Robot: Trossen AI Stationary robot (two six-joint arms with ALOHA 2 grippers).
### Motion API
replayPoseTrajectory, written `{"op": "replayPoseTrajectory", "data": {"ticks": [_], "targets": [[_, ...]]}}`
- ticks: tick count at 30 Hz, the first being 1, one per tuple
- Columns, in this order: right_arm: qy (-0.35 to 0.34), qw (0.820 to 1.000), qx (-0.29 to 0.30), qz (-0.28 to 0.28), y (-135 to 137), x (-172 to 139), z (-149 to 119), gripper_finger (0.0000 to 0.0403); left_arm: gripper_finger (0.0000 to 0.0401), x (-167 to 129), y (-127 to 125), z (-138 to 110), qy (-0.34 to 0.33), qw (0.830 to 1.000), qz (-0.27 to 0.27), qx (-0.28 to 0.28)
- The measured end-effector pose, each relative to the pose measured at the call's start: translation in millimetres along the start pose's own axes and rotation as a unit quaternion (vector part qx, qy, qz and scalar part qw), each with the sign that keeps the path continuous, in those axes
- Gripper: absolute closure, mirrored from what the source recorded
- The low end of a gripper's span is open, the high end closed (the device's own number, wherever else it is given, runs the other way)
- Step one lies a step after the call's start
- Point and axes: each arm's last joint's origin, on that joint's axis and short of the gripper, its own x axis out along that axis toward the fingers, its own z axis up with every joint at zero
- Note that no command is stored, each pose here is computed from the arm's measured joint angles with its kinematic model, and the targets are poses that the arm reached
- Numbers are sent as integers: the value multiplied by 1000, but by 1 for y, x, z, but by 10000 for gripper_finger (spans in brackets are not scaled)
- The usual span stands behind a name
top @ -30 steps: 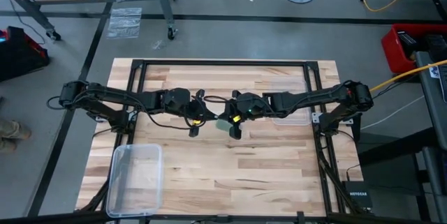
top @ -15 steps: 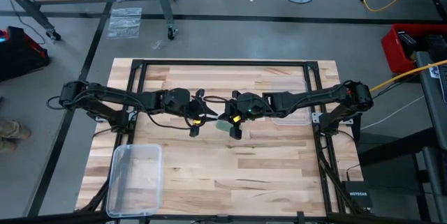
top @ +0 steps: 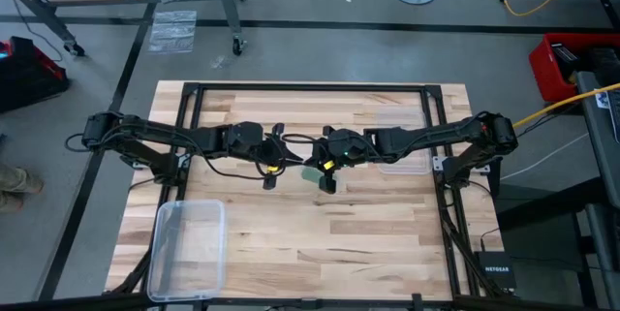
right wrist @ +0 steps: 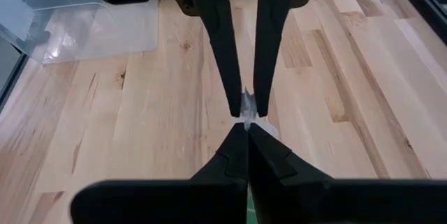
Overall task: Roll bandage
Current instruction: Close the zip bag
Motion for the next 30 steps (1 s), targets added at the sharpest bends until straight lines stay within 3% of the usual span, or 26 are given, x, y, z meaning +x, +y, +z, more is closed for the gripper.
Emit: {"op": "replayPoseTrajectory", "data": {"ticks": [13, 30], "targets": [[-12, 1000, 0, 1, 0, 0, 2, 403, 361, 0, 0, 0, 1, 1000, 0, -1], [-15, 1000, 1, 2, 0, 0, 3, 403, 395, 0, 0, -1, 6, 1000, -1, 6]]}}
